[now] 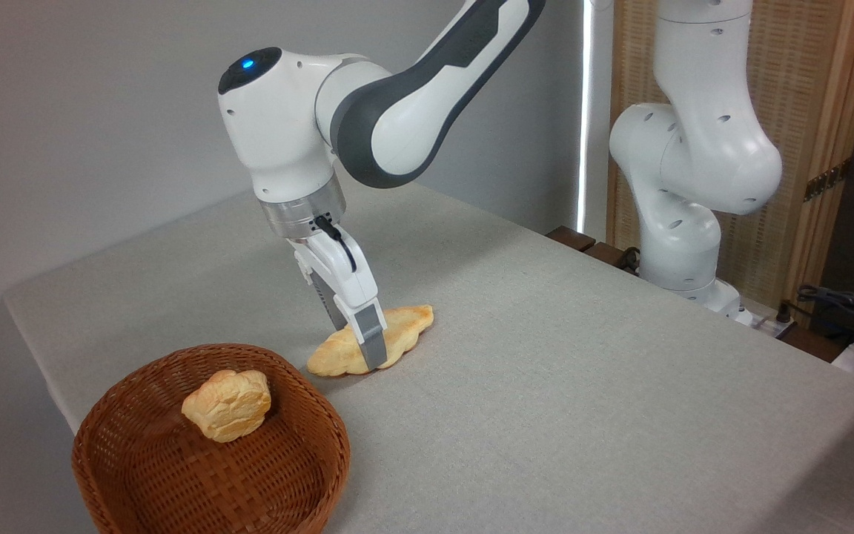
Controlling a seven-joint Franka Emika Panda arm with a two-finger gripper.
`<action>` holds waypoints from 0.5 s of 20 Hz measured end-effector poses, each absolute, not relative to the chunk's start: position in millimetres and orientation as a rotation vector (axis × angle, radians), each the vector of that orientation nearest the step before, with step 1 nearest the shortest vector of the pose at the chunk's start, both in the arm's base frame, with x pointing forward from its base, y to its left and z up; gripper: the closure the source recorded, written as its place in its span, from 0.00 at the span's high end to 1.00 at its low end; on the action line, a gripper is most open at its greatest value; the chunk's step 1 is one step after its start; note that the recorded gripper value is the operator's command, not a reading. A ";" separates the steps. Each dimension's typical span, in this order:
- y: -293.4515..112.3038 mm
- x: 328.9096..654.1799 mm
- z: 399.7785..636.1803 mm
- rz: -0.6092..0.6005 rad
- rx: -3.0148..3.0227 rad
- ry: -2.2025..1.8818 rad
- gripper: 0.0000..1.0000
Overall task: Put bread into the basket
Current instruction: 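Close the gripper around the middle of the bread roll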
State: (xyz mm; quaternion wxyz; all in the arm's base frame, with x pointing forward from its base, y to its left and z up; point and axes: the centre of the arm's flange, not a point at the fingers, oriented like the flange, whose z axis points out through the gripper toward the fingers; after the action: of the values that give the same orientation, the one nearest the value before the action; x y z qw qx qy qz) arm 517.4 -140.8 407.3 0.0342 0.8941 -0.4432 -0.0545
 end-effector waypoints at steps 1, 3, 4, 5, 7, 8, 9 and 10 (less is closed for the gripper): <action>-140.8 517.4 407.2 -0.168 2.749 -1.363 0.38; -140.6 517.3 406.8 -0.169 2.749 -1.362 0.38; -140.6 517.3 406.7 -0.169 2.749 -1.362 0.38; -140.7 517.3 406.7 -0.169 2.749 -1.362 0.38; -140.8 517.3 406.7 -0.169 2.749 -1.363 0.38; -140.8 517.3 406.8 -0.169 2.749 -1.363 0.38; -140.8 517.4 407.3 -0.168 2.749 -1.363 0.38; -140.9 517.7 409.0 -0.163 2.750 -1.364 0.38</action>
State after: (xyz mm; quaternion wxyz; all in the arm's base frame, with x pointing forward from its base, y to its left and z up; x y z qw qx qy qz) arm 517.7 -140.9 409.0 0.0338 0.8942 -0.4433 -0.0529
